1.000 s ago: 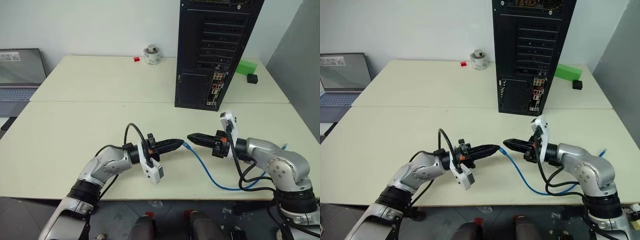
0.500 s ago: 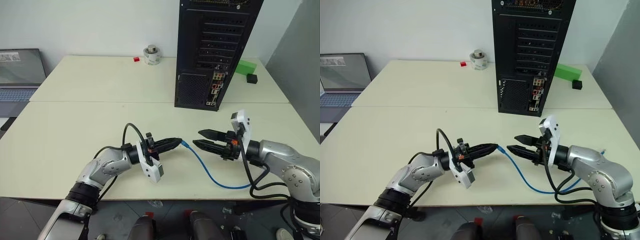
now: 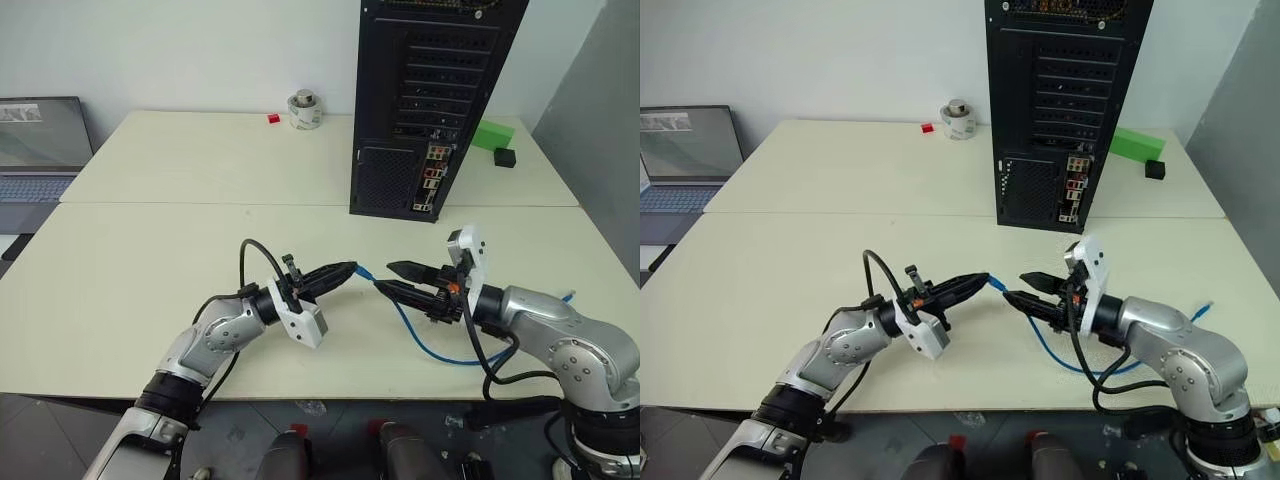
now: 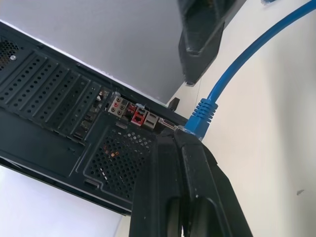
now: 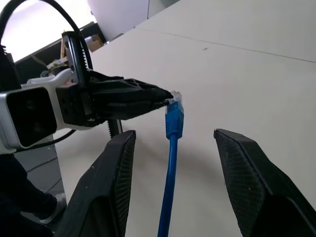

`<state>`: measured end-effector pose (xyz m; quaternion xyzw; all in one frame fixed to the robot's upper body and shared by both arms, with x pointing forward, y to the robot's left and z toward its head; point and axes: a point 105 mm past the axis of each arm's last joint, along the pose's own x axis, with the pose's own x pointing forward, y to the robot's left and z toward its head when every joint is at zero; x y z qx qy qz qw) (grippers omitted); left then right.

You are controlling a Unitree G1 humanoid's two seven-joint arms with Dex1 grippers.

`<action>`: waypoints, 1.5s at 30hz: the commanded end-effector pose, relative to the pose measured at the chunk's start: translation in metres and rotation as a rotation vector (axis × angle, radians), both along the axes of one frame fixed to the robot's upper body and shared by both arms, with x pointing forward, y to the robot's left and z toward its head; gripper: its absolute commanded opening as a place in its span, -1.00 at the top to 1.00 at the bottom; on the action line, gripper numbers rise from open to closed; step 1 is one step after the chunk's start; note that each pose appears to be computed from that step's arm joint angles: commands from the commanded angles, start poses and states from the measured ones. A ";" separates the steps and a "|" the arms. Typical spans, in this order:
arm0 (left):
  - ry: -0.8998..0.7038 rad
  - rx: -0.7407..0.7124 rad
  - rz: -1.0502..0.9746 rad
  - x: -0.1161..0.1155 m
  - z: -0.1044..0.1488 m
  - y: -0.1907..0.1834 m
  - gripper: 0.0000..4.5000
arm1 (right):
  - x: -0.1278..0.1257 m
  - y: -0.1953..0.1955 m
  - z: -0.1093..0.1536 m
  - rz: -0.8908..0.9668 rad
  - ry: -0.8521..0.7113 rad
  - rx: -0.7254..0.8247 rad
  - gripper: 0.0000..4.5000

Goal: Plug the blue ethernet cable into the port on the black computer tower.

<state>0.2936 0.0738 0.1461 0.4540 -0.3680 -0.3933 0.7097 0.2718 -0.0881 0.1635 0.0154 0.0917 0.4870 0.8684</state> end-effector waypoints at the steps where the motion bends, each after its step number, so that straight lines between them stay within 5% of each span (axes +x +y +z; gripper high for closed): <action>1: -0.030 -0.032 -0.006 -0.002 0.012 0.000 1.00 | -0.001 0.006 -0.002 -0.004 -0.072 -0.058 -0.19; 7: -0.032 -0.026 -0.006 -0.002 0.010 -0.001 1.00 | -0.002 0.010 -0.011 0.011 -0.057 -0.088 -0.19; 14: -0.008 0.006 -0.030 -0.005 0.005 -0.002 1.00 | 0.003 0.006 -0.009 -0.002 -0.061 -0.096 0.38; 20: 0.048 0.004 -0.038 -0.004 0.004 0.000 0.41 | 0.008 0.002 -0.007 -0.008 -0.082 -0.121 0.97; 26: 0.115 0.034 0.036 0.010 0.000 0.014 -0.08 | 0.011 -0.006 -0.007 -0.008 -0.128 -0.190 1.00; 31: 0.303 0.002 0.074 0.016 -0.002 0.030 -0.08 | 0.011 -0.014 -0.009 -0.008 -0.205 -0.262 1.00; 36: 0.633 -0.100 0.096 0.010 -0.009 0.056 -0.37 | -0.002 -0.007 -0.027 0.055 -0.226 -0.293 0.59; 42: 0.702 -0.082 0.169 0.007 -0.013 0.082 -0.97 | 0.006 0.010 -0.045 0.031 -0.253 -0.284 -0.08; 45: 0.715 -0.081 0.194 0.006 -0.013 0.091 -1.00 | 0.007 0.025 -0.052 0.057 -0.289 -0.274 -0.45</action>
